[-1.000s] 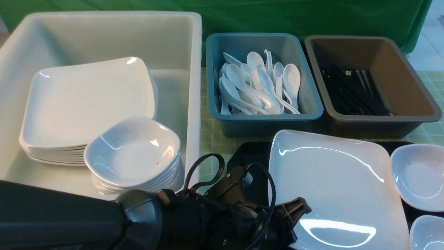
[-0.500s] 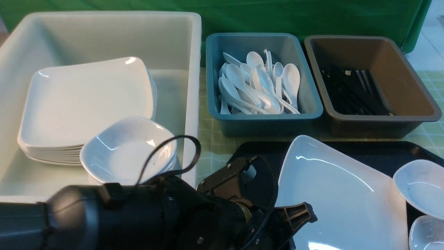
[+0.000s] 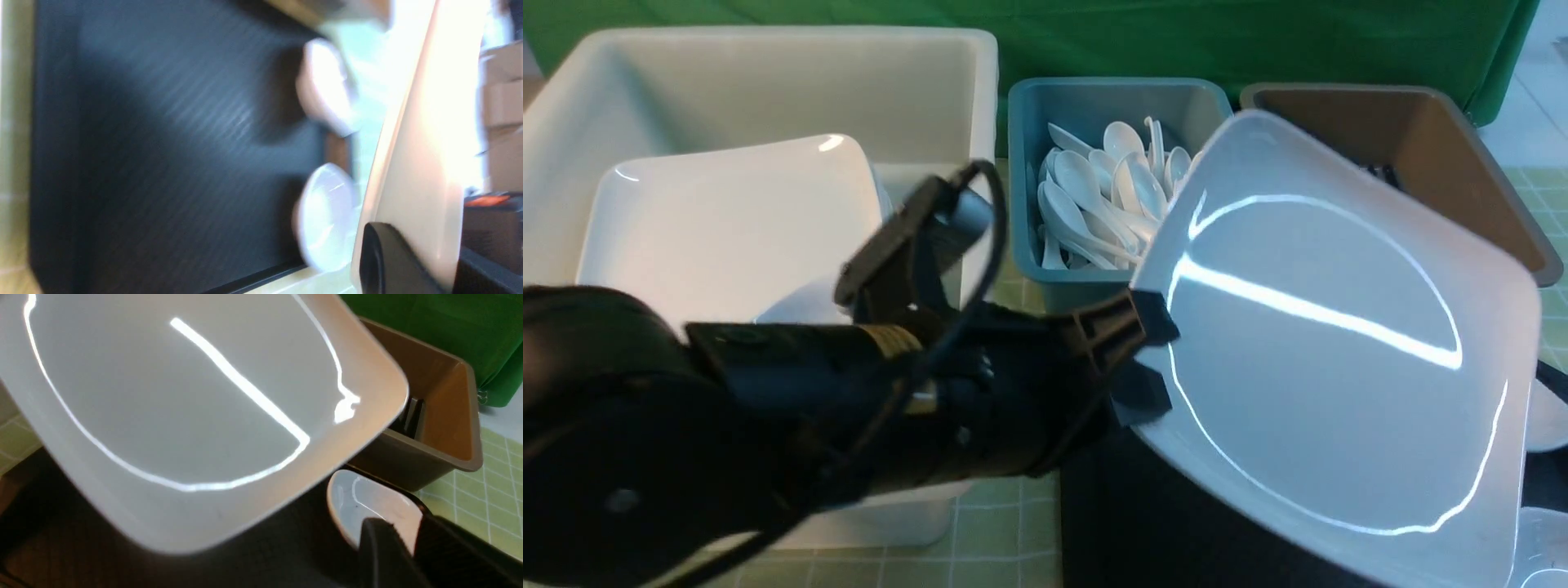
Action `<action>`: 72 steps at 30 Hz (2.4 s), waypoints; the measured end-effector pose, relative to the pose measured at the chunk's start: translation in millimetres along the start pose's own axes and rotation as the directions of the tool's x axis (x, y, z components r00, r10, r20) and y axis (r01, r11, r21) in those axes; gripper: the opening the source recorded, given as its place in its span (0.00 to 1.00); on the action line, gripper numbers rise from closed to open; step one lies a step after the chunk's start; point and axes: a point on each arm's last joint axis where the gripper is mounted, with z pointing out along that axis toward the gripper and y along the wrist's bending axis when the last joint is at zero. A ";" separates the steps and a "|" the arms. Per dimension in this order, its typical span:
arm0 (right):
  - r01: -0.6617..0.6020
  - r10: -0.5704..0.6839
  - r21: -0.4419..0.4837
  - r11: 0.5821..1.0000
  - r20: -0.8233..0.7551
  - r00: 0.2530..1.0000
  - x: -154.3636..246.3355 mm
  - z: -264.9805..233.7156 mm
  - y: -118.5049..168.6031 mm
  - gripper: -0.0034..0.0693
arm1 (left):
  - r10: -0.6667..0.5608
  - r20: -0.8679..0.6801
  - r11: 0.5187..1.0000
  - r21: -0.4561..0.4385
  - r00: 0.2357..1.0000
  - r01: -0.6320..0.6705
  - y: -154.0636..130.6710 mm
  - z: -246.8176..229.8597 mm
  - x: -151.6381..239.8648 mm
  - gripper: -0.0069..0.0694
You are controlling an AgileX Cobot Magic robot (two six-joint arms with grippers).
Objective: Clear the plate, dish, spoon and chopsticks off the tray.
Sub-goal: Use the left arm to put the plate into the large storage box on the left
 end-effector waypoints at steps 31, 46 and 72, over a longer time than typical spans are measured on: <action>0.000 0.000 0.000 1.000 0.000 1.000 0.0 0.0 0.0 0.23 | 0.024 0.737 0.920 -0.281 0.676 0.274 79.8 -171.1 -120.1 0.11; 0.000 0.000 0.001 1.000 0.019 1.000 -1.7 0.0 -0.1 0.24 | -0.146 0.667 0.846 -0.299 0.730 0.442 184.0 -146.6 -183.1 0.11; 0.000 0.000 0.001 1.000 0.022 1.000 -2.0 0.0 -0.1 0.26 | -0.271 0.514 0.775 -0.386 0.814 0.501 245.5 -115.1 -187.8 0.11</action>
